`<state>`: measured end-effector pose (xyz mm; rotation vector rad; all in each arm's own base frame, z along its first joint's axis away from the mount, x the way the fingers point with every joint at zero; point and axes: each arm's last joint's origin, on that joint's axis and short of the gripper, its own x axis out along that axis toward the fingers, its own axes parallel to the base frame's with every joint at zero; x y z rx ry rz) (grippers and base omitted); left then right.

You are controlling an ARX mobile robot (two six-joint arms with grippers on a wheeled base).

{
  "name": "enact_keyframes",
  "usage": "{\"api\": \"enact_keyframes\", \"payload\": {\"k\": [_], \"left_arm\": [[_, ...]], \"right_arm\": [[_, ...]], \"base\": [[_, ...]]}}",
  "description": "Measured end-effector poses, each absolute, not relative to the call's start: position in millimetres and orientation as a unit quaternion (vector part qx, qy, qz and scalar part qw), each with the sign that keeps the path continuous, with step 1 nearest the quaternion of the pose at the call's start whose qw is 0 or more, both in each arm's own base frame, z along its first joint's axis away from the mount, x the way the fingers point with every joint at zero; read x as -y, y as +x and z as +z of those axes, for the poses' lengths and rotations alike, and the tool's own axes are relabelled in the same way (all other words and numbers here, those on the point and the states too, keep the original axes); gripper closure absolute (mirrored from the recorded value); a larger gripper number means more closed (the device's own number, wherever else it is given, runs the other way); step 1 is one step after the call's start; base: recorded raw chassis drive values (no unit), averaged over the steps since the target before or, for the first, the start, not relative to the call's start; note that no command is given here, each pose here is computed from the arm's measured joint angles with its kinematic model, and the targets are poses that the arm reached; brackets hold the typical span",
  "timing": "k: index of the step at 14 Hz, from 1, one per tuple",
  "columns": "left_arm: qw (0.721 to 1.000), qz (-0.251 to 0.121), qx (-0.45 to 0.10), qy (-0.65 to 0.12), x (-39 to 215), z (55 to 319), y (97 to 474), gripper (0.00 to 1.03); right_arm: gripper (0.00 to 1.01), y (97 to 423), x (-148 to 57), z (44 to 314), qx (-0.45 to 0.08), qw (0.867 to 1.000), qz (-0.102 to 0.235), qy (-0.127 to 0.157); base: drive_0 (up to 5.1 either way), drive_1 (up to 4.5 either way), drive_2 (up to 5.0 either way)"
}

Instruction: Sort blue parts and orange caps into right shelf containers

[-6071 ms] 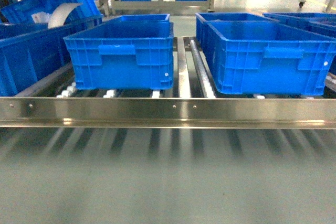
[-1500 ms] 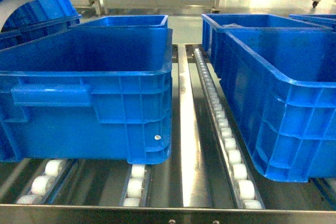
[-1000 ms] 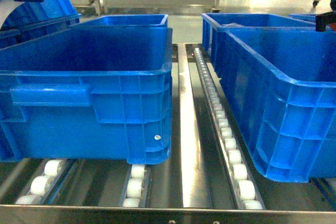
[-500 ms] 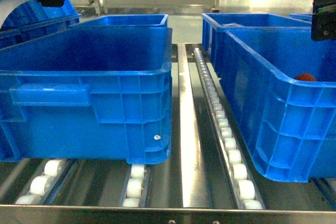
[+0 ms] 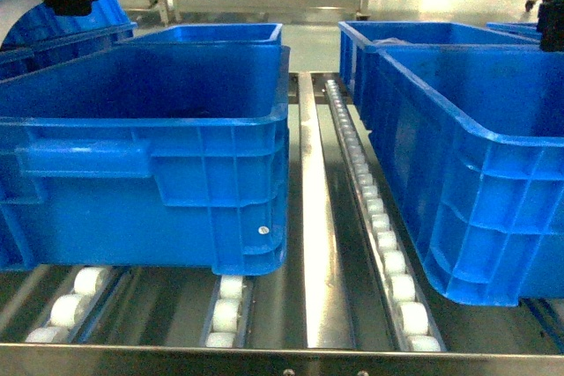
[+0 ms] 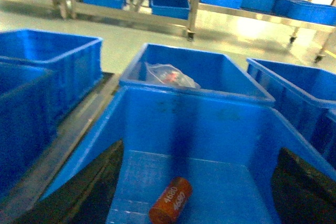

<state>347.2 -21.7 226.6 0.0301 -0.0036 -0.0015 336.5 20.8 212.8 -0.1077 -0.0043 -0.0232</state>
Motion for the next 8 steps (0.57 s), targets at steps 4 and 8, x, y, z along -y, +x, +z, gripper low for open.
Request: {"api": "enact_keyframes", "payload": {"k": [4,8], "left_arm": [[1.000,0.001,0.008,0.003,12,208,281,0.60],[1.000,0.002,-0.003,0.001,0,187,225,1.01]], "right_arm": [[0.62,274,-11,194,0.000,1.000,-0.002,-0.010],[1.00,220,0,180,-0.004,1.000,-0.001,-0.007]], "base": [[0.0,0.00,0.0],[0.0,0.00,0.0]]}}
